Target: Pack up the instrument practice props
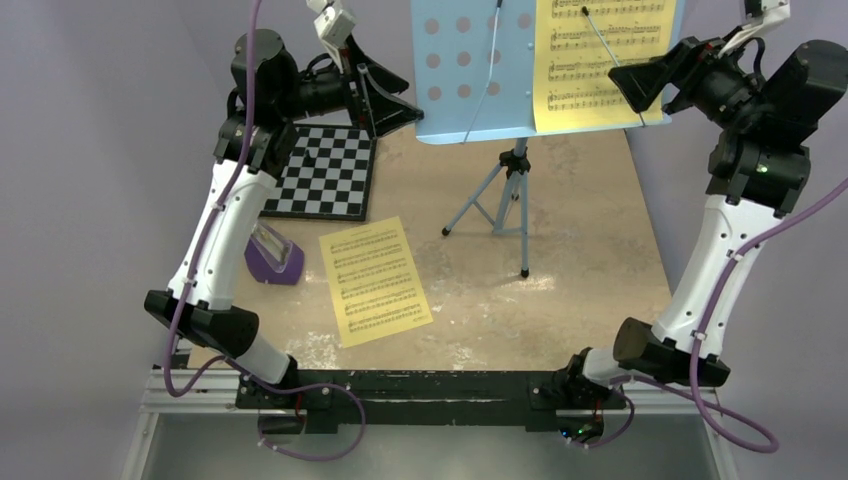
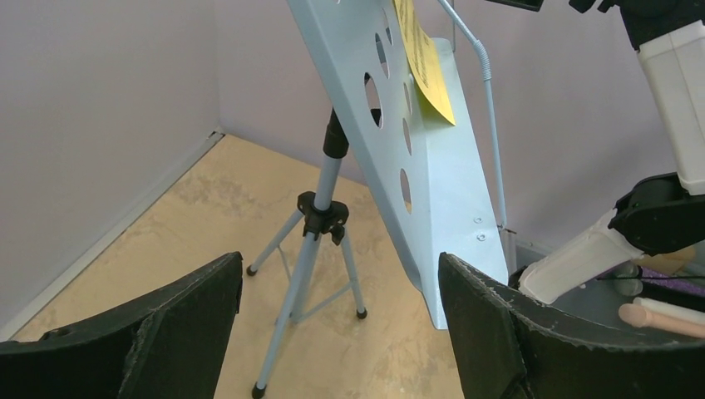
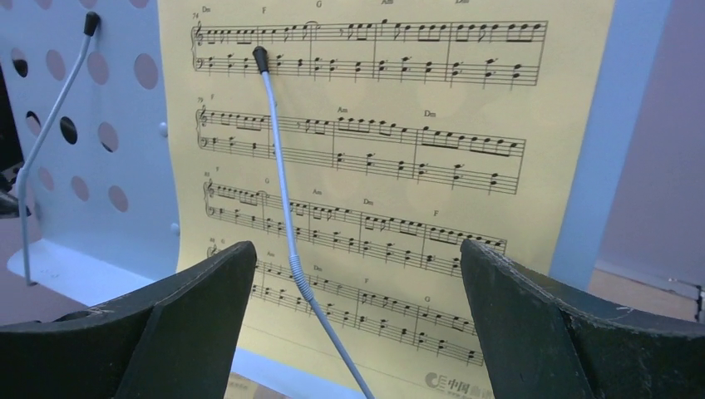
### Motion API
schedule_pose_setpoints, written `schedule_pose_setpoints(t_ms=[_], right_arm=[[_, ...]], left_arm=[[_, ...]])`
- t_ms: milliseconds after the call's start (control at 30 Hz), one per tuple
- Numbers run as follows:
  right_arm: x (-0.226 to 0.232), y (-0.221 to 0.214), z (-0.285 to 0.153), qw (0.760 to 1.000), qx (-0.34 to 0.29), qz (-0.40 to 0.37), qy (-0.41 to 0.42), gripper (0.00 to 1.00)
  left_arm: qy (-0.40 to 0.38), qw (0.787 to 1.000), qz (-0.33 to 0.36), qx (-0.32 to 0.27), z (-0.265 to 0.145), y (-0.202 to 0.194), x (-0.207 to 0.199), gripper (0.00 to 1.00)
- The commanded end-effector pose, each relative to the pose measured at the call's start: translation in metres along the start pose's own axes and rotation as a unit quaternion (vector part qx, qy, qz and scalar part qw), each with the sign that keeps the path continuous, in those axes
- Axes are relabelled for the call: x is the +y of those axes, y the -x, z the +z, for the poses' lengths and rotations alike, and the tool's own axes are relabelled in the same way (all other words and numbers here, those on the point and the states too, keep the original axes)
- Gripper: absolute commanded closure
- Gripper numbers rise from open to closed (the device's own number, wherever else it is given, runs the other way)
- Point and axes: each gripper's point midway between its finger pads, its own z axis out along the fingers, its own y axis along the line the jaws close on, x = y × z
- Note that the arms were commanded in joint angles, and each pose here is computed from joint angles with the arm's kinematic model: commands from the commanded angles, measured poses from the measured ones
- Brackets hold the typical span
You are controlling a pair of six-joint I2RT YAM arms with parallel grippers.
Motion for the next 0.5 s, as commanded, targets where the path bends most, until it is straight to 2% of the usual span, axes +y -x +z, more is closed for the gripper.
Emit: schedule_pose_setpoints(t_ms=[0,267,467], right_arm=[[0.024,0.004,-0.006,0.999,-0.005,-0.007,0.052,0.01],[0.016,0.019,-0.030,0.994,-0.059,-0.077,-0.043,0.01],[-0.003,0.017,-0.046,0.986,-0.056,-0.111,-0.115,0.01]], left_arm=[[0.001,1.000,0.012,-0.007,0.000,0.008,-0.004,0.09],[0.040,0.999,0.011,0.001,0.014,0.003,0.020,0.11],[0.078,0.997,0.029,-0.007,0.016,0.013,0.041,0.13]])
